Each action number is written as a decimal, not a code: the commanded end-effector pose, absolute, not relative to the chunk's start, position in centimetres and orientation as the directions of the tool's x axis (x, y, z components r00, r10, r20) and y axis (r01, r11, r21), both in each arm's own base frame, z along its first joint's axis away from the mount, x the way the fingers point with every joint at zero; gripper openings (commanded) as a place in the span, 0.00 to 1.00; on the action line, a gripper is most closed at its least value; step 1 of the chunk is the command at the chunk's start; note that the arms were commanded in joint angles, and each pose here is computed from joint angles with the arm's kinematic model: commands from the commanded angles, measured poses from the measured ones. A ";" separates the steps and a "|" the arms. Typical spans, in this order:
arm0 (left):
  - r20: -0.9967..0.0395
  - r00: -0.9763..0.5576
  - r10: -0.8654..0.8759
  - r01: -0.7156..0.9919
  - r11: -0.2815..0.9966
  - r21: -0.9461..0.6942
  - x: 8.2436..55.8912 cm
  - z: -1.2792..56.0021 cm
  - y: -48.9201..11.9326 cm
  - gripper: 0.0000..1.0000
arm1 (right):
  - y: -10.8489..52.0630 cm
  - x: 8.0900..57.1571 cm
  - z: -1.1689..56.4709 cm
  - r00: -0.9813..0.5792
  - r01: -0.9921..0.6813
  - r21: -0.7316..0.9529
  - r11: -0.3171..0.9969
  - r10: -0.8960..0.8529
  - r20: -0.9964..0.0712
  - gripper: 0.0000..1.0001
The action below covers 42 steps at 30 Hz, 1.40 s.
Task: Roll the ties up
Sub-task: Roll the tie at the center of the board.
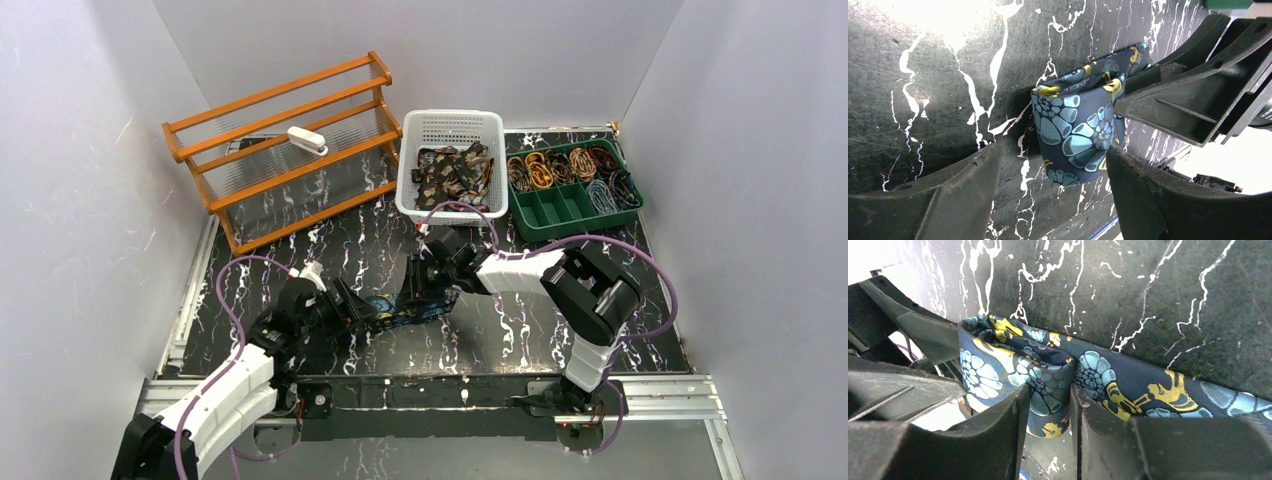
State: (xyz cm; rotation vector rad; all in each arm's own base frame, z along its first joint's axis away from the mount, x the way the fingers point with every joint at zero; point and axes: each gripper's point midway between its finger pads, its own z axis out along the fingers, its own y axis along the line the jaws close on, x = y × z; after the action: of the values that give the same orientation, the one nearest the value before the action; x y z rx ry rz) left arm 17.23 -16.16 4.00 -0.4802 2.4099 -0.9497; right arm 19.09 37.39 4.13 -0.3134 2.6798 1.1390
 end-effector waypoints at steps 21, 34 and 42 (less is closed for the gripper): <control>-0.251 -0.789 -0.561 -0.349 0.746 -0.567 16.1 -0.7 -15.6 0.63 | 35.8 18.1 1.6 -0.972 -0.206 0.669 0.714 -0.070 -0.224 0.42; -0.250 -0.725 -0.642 -0.419 0.699 -0.580 16.3 -1.4 -15.0 0.57 | 35.8 18.0 1.7 -0.972 -0.211 0.673 0.709 -0.079 -0.222 0.42; -0.287 -0.730 -0.620 -0.404 0.731 -0.550 16.8 -1.4 -15.0 0.52 | 35.9 17.9 2.2 -0.969 -0.226 0.681 0.697 -0.086 -0.233 0.42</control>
State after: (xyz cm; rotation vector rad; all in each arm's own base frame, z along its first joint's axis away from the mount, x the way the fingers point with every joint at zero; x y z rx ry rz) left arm 18.54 -18.26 2.79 -0.7555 2.3640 -0.9175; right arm 18.89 37.29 3.52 -0.2358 2.6637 1.1925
